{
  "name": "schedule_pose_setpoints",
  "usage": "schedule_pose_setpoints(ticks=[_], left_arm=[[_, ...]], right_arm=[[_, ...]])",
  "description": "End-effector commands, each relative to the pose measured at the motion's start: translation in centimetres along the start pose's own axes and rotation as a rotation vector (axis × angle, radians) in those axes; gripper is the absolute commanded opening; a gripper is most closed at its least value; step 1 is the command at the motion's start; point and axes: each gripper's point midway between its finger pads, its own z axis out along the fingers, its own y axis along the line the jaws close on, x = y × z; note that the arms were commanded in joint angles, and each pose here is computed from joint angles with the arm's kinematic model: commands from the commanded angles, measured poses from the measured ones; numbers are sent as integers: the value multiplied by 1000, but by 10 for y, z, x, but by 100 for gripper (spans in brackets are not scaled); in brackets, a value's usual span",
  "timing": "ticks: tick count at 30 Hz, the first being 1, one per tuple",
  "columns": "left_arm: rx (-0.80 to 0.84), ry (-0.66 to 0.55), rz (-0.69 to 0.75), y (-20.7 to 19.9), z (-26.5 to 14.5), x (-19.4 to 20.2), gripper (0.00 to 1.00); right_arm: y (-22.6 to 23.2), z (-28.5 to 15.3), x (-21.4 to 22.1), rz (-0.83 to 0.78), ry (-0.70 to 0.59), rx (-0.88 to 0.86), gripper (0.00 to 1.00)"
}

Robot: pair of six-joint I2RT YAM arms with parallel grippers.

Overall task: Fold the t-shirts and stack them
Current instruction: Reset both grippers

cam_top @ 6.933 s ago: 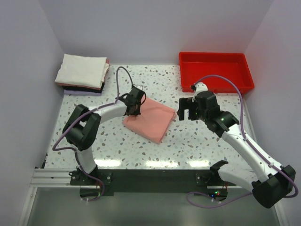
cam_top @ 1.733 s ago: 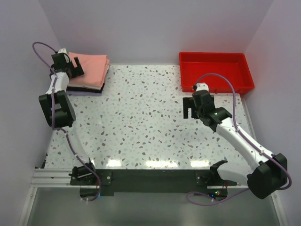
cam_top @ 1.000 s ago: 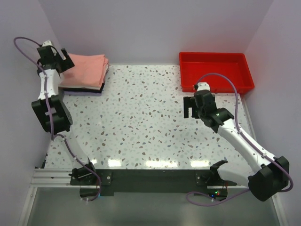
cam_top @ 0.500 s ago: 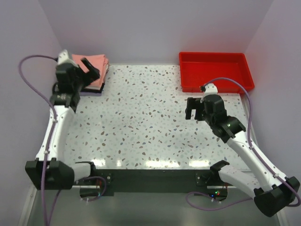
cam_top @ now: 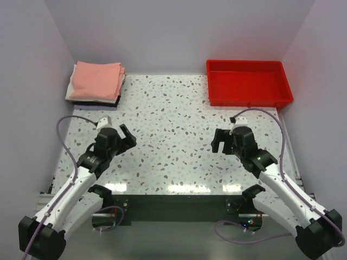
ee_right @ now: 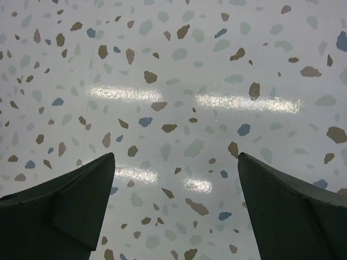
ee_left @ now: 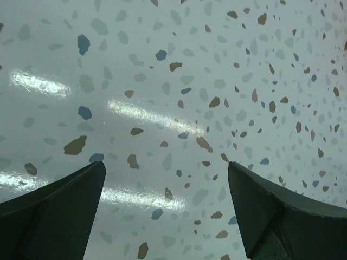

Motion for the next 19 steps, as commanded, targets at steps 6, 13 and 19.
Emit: schedule_pose_setpoints(ticks=[6, 13, 19], left_arm=[[-72, -124, -48, 9, -7, -27, 100], [-91, -118, -50, 15, -3, -22, 100], [-94, -117, -52, 15, -3, -22, 100]], right_arm=[[9, 11, -8, 117, -70, -34, 99], [7, 7, -14, 135, -107, -29, 99], [7, -2, -26, 136, -171, -42, 99]])
